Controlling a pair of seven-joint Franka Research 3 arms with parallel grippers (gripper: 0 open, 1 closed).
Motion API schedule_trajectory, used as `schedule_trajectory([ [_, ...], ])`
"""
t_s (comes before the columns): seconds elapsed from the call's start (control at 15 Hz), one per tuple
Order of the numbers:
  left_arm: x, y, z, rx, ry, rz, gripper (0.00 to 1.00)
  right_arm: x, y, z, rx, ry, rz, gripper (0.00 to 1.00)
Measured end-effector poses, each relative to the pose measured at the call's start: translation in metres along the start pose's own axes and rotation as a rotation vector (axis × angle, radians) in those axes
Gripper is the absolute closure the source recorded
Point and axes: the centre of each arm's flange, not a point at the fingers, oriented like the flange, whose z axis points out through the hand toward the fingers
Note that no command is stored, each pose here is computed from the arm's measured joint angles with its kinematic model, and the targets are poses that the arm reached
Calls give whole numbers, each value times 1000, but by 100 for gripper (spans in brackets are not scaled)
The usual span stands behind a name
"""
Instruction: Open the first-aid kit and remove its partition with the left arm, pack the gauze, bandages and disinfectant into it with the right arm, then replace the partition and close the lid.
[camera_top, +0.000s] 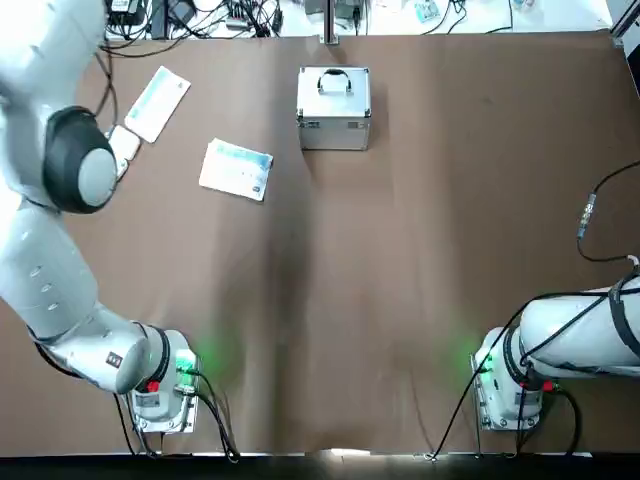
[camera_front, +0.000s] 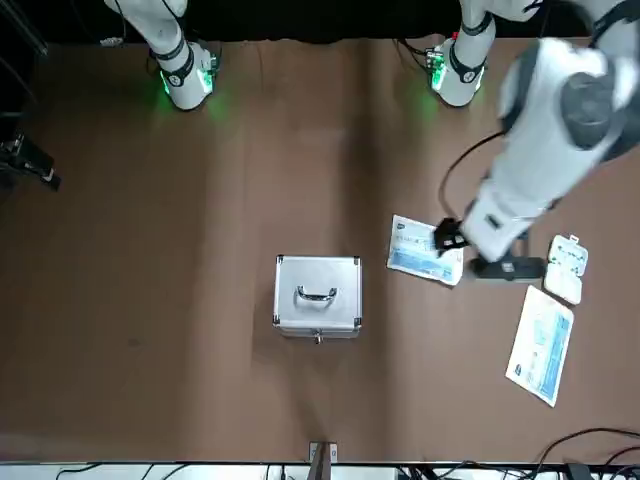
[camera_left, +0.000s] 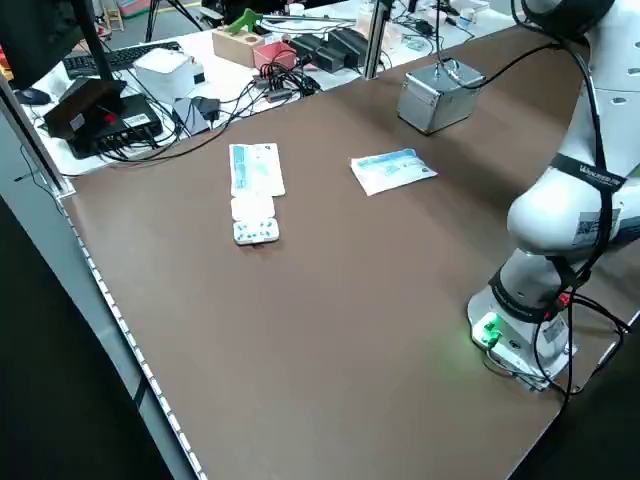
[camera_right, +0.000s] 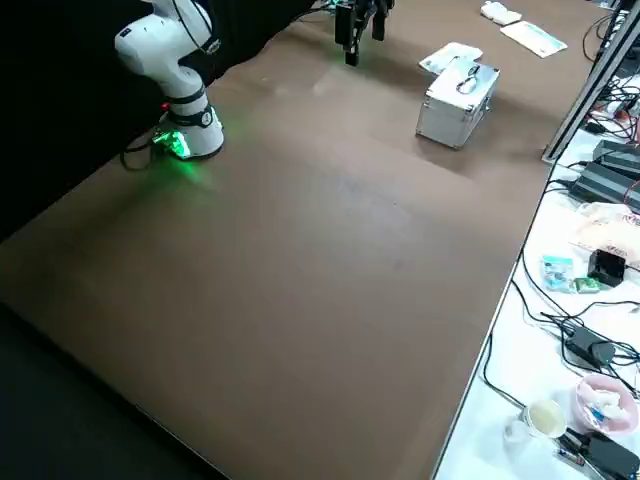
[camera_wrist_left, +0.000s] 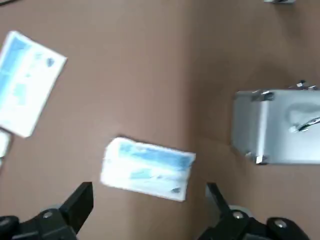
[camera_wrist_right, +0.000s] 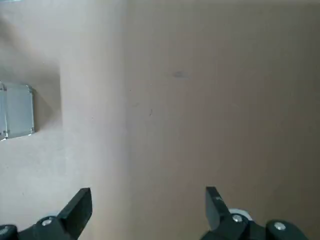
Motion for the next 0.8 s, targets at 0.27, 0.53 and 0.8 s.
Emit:
schedule_trajectory([
  [0.27, -10, -88, -51, 4, 6, -58, 0, 0, 0, 0, 0, 0, 0, 0],
  [0.53, -20, -140, -82, 2, 38, -131, 0, 0, 0, 0, 0, 0, 0, 0],
  [0.8, -33, -146, -88, -8, 56, -128, 0, 0, 0, 0, 0, 0, -1, 0],
])
